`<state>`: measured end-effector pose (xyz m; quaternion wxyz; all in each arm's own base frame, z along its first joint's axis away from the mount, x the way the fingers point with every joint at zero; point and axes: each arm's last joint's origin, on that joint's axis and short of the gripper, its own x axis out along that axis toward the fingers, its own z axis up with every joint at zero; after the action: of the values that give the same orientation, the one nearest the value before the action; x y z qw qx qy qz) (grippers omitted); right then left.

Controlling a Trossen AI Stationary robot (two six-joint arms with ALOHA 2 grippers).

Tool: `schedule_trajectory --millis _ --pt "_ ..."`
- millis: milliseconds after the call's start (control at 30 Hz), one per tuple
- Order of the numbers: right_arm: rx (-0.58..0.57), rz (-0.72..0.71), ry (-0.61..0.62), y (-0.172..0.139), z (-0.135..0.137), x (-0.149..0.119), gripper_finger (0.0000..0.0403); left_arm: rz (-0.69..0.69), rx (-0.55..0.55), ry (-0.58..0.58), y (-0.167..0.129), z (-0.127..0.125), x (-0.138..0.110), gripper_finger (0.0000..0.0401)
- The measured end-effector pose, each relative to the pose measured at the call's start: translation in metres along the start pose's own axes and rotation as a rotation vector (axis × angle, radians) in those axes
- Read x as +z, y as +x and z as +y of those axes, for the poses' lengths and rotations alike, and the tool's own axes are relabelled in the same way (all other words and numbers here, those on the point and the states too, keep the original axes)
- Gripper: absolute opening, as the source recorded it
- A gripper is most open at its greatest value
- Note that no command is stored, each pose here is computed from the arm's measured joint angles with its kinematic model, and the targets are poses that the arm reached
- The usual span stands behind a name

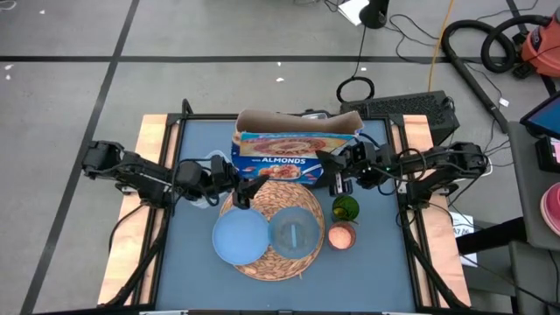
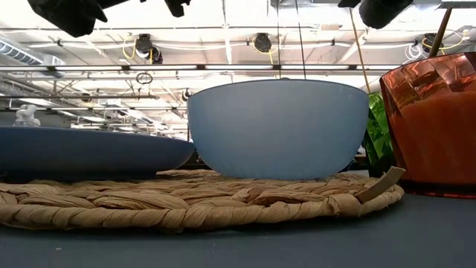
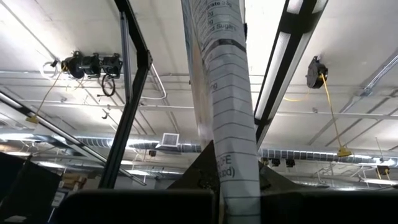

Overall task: Arrange a breakfast setting
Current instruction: Pour the cereal from the cereal box into the blue bowl on the table mat

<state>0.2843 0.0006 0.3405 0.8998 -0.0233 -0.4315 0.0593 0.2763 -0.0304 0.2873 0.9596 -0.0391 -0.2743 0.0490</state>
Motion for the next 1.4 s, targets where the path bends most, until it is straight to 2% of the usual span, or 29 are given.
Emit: schedule_trajectory --millis 400,500,800,900,1167,1267,1400 --pt "-0.004 0.026 -0.001 0.0 -0.0002 -0.0026 0.0004 0.0 -0.002 0.01 0.0 -0.0001 0.0 0.0325" --pt "-0.004 0.028 -0.001 -0.0001 -0.0002 -0.0027 0.0004 -0.002 -0.001 0.02 0.0 0.0 0.0001 0.0304" --pt "-0.005 0.031 0.003 -0.0001 -0.0003 -0.0033 0.0004 -0.001 -0.01 0.028 0.0 -0.0003 0.0001 0.0205" --pt "-0.005 0.031 0.021 -0.0001 -0.0003 -0.0032 0.0004 -0.002 -0.01 0.038 0.0 -0.0003 0.0001 0.0194" --pt "-0.005 0.032 0.043 -0.0002 -0.0005 -0.0034 0.0005 -0.002 -0.007 0.046 0.0 -0.0003 0.0001 0.0194" --pt "-0.003 0.032 0.044 -0.0001 -0.0004 -0.0033 0.002 -0.001 -0.003 0.048 0.0 -0.0002 0.0001 0.0194" --pt "-0.002 0.035 0.052 -0.0001 -0.0004 -0.0036 0.0065 -0.001 -0.003 0.051 0.0 -0.0002 0.0001 0.0194"
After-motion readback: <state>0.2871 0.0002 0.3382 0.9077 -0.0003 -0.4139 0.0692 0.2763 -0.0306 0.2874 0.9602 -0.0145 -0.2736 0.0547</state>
